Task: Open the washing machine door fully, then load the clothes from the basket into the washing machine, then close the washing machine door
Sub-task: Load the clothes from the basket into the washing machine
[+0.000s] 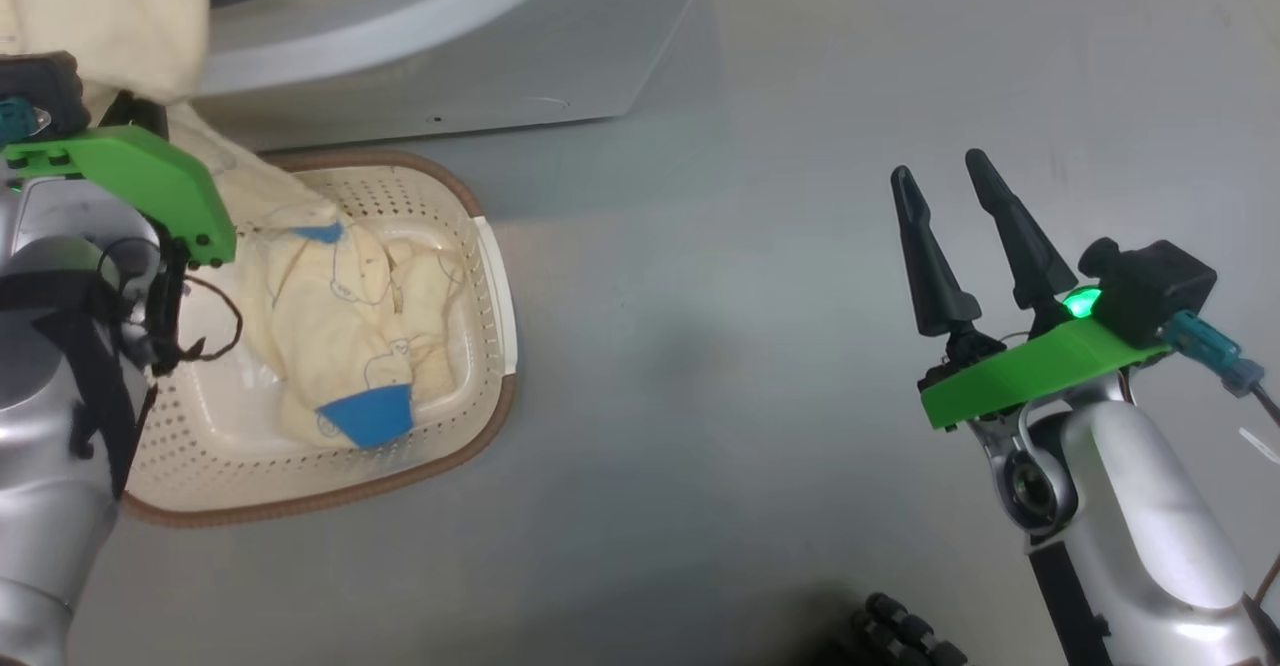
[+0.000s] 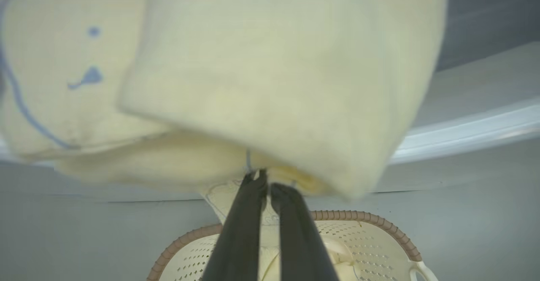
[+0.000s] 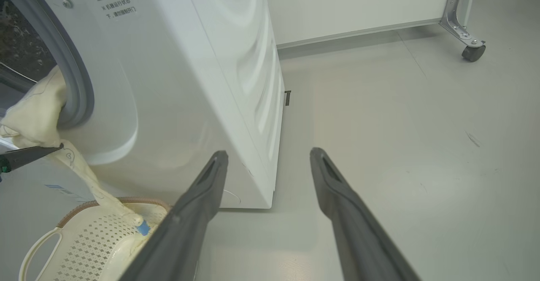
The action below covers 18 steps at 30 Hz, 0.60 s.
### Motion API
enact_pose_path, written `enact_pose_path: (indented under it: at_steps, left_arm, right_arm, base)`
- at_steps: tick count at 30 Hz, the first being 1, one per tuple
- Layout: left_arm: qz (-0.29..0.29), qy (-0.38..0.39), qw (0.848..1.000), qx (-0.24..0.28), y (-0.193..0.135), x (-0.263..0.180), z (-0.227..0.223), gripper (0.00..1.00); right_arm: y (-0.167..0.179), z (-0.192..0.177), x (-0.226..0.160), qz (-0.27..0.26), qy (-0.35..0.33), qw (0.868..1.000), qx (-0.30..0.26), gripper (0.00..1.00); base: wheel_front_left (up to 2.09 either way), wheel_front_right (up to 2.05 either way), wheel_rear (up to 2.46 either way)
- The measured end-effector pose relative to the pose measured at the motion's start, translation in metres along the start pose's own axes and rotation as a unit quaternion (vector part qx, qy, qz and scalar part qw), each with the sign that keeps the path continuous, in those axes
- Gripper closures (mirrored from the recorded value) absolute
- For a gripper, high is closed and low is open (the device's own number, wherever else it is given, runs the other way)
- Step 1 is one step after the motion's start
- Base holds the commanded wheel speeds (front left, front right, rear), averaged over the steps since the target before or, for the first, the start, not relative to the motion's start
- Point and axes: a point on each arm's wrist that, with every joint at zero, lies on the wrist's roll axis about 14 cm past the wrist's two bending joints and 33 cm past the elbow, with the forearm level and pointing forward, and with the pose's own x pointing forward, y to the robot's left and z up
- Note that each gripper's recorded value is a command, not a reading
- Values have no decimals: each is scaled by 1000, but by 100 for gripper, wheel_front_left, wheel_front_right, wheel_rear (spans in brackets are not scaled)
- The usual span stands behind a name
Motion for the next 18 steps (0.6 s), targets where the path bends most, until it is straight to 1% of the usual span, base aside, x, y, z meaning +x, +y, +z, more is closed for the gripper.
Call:
enact_pose_path:
  at_steps: [7,10,11,13,18]
  left_arm:
    - [8,-19,999,33,18,-26,44,100]
    - [15,-43,998,50,24,-36,73,100]
    - [15,-43,998,50,24,-36,73,100]
    - [18,-54,997,58,27,-41,90,100]
    - [14,-48,998,44,29,-42,109,100]
  right_arm:
    - [9,8,1,12,-12,1000,2,0]
    - [11,10,-1,13,-14,1000,3,0]
    - [11,10,-1,13,-14,1000,3,0]
    - [9,10,-3,11,-12,1000,4,0]
    - [5,8,-8,3,-9,1000,9,0]
  base:
    - [0,0,0]
    - [0,0,0]
    - [0,0,0]
    - [0,0,0]
    - [0,0,0]
